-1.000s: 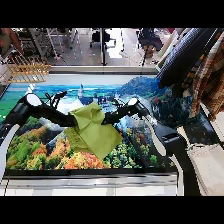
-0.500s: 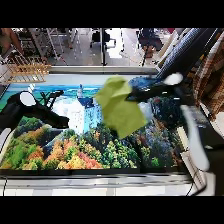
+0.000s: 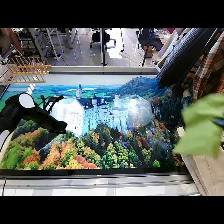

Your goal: Fold the clothes and pants, and hang the long-sleeved shirts on hangers.

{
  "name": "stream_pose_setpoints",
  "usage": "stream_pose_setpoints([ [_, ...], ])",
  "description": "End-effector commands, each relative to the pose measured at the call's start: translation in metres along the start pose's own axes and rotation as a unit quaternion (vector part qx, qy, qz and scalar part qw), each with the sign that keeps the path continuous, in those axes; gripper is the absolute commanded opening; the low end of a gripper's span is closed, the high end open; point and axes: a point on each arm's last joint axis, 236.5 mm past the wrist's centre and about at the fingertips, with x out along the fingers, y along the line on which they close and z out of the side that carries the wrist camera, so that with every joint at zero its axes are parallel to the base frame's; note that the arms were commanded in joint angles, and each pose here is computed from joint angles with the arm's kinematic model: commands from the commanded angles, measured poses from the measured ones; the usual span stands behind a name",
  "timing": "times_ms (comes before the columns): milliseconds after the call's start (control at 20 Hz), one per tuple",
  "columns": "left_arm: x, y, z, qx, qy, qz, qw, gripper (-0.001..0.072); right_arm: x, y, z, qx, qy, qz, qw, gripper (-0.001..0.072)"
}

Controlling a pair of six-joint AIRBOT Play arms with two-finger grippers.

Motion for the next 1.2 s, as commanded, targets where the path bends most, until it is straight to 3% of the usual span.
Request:
stream_pose_setpoints([
  [0, 0.003, 0.0, -0.004, -0.002, 0.006, -0.001, 1.0, 0.0016, -0.038, -0.144, -0.043, 0.148, -0.074, -0.102, 0.981, 0.001],
  [250, 0.003, 0.001, -0.003, -0.002, 0.004, -0.001, 1.0, 0.0015, -0.056, -0.268, -0.109, 0.282, -0.146, -0.228, 0.92, 0.0013],
  [300, 0.004, 0.0, -0.003, -0.002, 0.004, -0.001, 1.0, 0.0015, -0.058, -0.284, -0.119, 0.282, -0.141, -0.259, 0.913, 0.0082],
  [400, 0.004, -0.002, -0.002, -0.001, 0.004, -0.004, 1.0, 0.0015, -0.067, -0.308, -0.123, 0.264, -0.136, -0.307, 0.904, 0.072],
  [650, 0.004, 0.0, -0.003, 0.0, 0.005, 0.0, 1.0, 0.0015, -0.12, -0.271, -0.045, 0.108, -0.164, -0.319, 0.927, 0.07],
  [750, 0.001, 0.022, -0.008, 0.003, 0.017, 0.047, 0.999, 0.0002, -0.115, -0.2, 0.029, 0.032, -0.236, -0.239, 0.941, 0.0698],
  [850, -0.015, 0.064, -0.017, 0.011, 0.036, 0.143, 0.989, 0.0002, -0.068, -0.107, 0.068, -0.041, -0.248, -0.114, 0.961, 0.0697],
  [1000, -0.069, 0.12, -0.028, -0.018, 0.019, 0.289, 0.957, 0.0002, 0.045, -0.001, 0.022, -0.17, -0.104, -0.01, 0.98, 0.0698],
  [1150, -0.126, 0.131, -0.004, -0.012, -0.106, 0.339, 0.935, 0.0003, 0.137, 0.06, -0.077, -0.322, 0.052, 0.019, 0.945, 0.0696],
])
